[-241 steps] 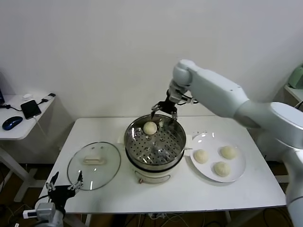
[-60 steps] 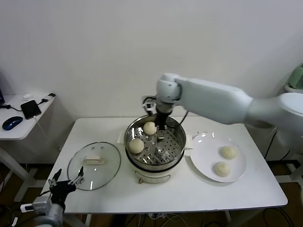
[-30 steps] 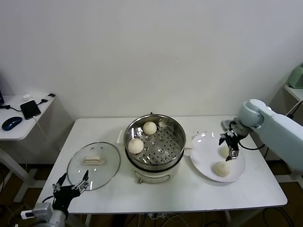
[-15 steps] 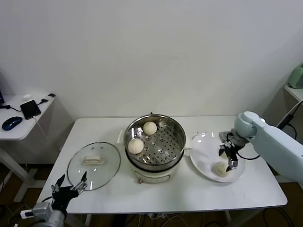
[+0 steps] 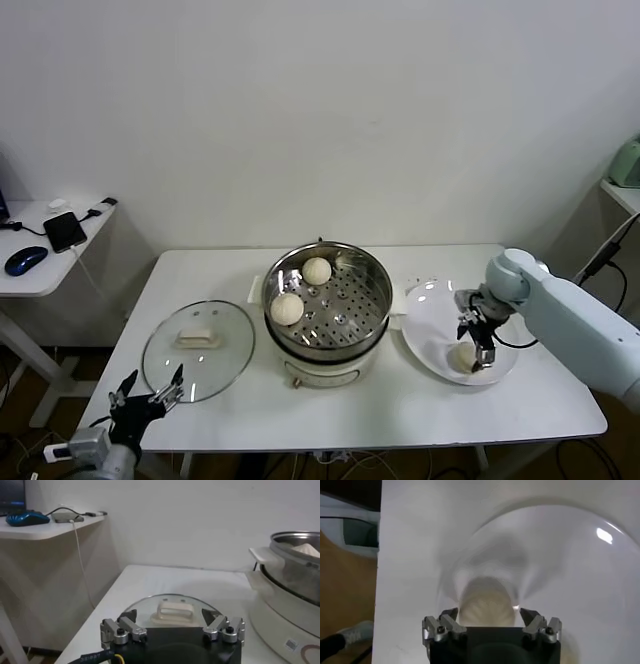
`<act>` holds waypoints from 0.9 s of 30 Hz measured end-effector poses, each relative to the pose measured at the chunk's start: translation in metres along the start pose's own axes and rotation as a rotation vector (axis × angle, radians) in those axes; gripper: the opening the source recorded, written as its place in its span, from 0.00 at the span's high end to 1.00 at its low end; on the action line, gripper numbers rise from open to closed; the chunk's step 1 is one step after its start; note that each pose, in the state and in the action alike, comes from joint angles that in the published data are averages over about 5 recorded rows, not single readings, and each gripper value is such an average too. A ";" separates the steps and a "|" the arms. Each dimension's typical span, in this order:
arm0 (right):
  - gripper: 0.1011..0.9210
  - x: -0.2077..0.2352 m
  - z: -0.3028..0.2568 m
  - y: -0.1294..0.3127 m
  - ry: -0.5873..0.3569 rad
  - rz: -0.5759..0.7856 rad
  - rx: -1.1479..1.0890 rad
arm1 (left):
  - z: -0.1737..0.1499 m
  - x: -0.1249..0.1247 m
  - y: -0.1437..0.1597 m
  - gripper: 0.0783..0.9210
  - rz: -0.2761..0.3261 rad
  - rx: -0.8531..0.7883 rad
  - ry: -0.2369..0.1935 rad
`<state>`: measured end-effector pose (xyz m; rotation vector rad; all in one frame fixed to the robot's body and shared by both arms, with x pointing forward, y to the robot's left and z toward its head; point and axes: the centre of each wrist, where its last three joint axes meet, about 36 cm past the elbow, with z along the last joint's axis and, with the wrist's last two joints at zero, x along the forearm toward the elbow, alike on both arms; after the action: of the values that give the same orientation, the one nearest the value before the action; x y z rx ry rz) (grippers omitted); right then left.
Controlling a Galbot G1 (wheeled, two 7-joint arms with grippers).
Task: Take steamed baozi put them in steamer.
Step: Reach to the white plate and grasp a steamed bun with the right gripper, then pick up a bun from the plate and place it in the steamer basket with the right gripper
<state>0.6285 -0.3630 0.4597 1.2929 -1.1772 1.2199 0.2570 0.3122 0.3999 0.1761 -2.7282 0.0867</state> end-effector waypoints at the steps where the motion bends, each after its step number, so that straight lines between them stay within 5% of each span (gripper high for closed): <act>1: 0.12 -0.001 0.001 0.000 0.002 0.001 -0.002 | 0.000 0.000 0.000 0.12 0.000 0.000 0.000; 7: 0.15 -0.005 0.004 0.001 0.007 0.002 -0.015 | 0.001 0.000 0.000 0.12 -0.001 0.000 0.003; 18: 0.47 0.000 0.008 0.000 -0.001 0.016 -0.030 | 0.001 -0.001 -0.002 0.12 -0.001 -0.003 0.001; 27: 0.49 0.041 0.006 -0.008 -0.013 0.056 -0.031 | 0.000 -0.005 -0.008 0.12 -0.010 -0.013 -0.011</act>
<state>0.6379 -0.3697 0.4998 1.2543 -1.2441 1.2309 0.2625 0.3052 0.3976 0.1872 -2.7382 0.0655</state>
